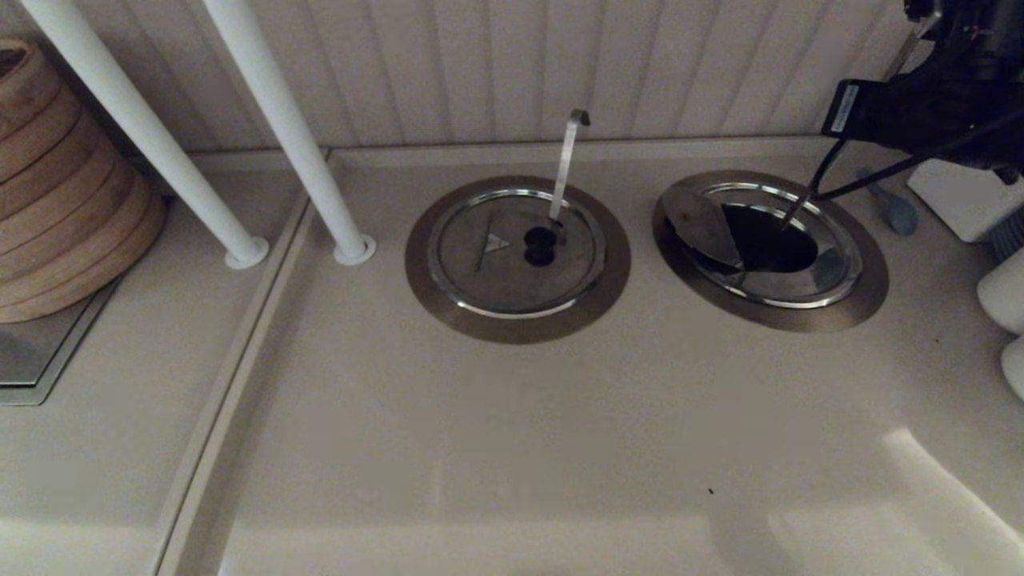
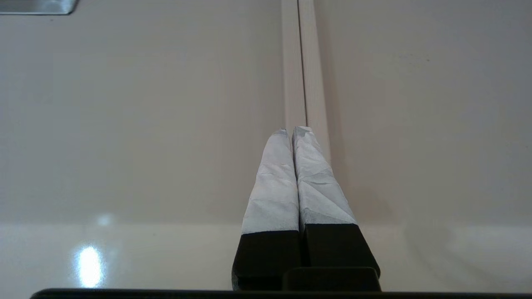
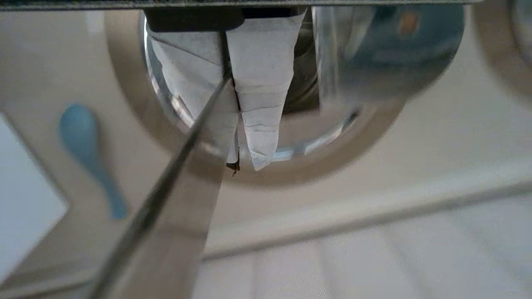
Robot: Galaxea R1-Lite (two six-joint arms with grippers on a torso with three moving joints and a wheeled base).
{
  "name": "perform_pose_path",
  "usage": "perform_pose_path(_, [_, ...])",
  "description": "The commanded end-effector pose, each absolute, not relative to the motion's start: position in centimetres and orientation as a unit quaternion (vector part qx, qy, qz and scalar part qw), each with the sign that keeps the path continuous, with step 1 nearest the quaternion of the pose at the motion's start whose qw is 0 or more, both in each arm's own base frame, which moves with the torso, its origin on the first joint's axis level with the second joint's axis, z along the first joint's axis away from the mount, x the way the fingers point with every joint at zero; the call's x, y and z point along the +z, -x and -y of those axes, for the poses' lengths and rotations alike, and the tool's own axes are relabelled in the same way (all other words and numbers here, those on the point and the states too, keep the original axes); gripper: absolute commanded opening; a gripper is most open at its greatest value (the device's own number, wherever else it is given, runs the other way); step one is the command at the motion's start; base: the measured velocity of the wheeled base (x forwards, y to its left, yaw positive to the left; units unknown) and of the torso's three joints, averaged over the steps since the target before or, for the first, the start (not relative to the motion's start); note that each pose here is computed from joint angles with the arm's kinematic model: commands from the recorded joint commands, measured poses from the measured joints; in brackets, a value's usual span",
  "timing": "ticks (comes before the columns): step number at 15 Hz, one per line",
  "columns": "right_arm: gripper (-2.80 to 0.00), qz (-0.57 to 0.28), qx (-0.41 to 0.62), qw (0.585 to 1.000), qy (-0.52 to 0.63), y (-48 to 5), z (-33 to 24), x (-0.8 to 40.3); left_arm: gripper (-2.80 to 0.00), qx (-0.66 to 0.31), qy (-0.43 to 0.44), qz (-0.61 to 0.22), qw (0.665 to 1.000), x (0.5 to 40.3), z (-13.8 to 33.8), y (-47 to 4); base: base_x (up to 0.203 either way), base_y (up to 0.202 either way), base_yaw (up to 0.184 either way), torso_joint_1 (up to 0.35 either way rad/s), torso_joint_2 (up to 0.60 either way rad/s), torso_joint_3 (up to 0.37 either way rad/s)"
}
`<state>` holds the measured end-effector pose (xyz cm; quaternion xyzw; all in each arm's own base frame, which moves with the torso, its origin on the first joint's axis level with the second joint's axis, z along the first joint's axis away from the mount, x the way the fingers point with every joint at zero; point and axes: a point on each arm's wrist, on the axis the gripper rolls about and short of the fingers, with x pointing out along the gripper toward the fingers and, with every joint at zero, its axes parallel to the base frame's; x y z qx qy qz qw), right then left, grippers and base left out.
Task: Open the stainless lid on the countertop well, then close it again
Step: Stir with a spoon
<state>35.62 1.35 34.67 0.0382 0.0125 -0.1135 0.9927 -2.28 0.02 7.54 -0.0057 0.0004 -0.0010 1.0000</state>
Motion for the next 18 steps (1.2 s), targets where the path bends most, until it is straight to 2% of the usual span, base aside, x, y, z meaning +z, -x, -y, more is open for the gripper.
perform_pose_path(1, [-2.8,-0.026,-0.118,0.992,-0.029,-34.9,-0.5,34.9,-2.8,-0.001,0.006,-0.001,1.0,7.6,0.0,2.3,0.0,0.0,0.0,0.0,0.0,0.0])
perform_pose_path(5, [-2.8,-0.097,-0.148,0.983,0.047,-36.6,1.7,32.2,-2.8,-0.001,0.006,-0.001,1.0,7.6,0.0,2.3,0.0,0.0,0.0,0.0,0.0,0.0])
perform_pose_path(8, [-2.8,-0.02,-0.196,0.98,0.034,-39.0,2.6,32.2,-2.8,-0.001,0.006,-0.001,1.0,7.6,0.0,2.3,0.0,0.0,0.0,0.0,0.0,0.0])
perform_pose_path(11, [-2.8,0.011,-0.171,0.985,-0.03,-39.3,0.6,32.8,-2.8,-0.001,0.006,-0.001,1.0,7.6,0.0,2.3,0.0,0.0,0.0,0.0,0.0,0.0])
perform_pose_path(18, [-2.8,0.011,-0.106,0.992,-0.067,-38.1,-1.9,33.1,-2.8,-0.001,0.006,-0.001,1.0,7.5,0.0,2.3,0.0,0.0,0.0,0.0,0.0,0.0])
